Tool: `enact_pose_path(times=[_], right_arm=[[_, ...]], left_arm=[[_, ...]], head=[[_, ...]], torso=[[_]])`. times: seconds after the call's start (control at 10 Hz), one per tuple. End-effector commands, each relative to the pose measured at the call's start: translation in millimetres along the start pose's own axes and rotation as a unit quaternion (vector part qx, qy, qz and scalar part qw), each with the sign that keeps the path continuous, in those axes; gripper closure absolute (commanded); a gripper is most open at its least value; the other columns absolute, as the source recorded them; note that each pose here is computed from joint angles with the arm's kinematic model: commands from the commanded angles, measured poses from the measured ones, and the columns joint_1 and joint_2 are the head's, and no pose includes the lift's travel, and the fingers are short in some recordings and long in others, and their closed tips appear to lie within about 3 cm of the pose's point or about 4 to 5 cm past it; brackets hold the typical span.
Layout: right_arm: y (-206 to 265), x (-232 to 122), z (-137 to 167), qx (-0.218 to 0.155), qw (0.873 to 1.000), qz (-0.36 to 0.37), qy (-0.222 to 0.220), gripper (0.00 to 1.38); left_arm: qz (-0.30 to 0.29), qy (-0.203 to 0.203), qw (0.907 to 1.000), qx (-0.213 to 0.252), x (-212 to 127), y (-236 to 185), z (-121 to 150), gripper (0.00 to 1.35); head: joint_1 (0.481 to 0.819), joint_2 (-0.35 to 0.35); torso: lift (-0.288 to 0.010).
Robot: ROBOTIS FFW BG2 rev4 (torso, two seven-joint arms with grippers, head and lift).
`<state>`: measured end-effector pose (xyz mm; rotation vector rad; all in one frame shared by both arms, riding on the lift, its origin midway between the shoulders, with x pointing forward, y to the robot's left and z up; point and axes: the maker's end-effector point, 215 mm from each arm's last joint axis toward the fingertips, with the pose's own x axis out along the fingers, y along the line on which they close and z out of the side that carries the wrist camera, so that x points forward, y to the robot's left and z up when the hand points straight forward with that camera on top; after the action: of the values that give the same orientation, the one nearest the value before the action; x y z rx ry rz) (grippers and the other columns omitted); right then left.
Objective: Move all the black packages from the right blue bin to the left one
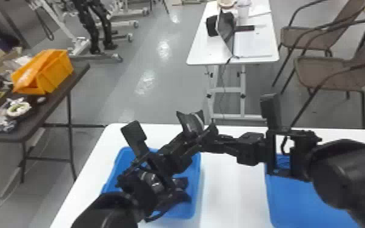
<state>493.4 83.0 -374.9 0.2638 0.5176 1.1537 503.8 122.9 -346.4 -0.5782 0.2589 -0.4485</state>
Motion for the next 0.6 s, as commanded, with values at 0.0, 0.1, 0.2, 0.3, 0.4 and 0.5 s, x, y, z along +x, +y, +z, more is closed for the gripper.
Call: enact_pose_path(times=[0.0,0.1,0.2,0.3,0.4,0.5], right_arm=[[1,1,-1,0.0,1.0,0.003,0.001,0.9],[2,1,0,0.001,1.0,0.003,-0.001,0.9],[1,1,0,0.001,1.0,0.004,0.0,0.9],[1,1,0,0.002,1.0,0.004,-0.002,0.9],[1,1,-2,0.004,1.0,0.005,-0.002,0.9],[1,1,-1,0.006,1.0,0.006,-0.005,0.89]], left_arm=[[0.001,0.005,1.0,0.001,1,2,-2,0.74],[0.01,0.005,0.9999,0.008,-2,7,-1,1.26],[0.016,-0.003,0.9997,0.018,-4,10,2,1.23],[0.02,-0.017,0.9994,0.022,-5,12,8,1.23],[0.025,-0.03,0.9989,0.027,-7,14,14,1.23],[0.032,-0.042,0.9981,0.031,-9,17,18,1.23]], head=[[0.695,0.225],[0.695,0.226],[0.695,0.228],[0.695,0.233],[0.695,0.238],[0.695,0.244]], torso=[[-0.042],[-0.042],[-0.042],[-0.042],[-0.042],[-0.042]])
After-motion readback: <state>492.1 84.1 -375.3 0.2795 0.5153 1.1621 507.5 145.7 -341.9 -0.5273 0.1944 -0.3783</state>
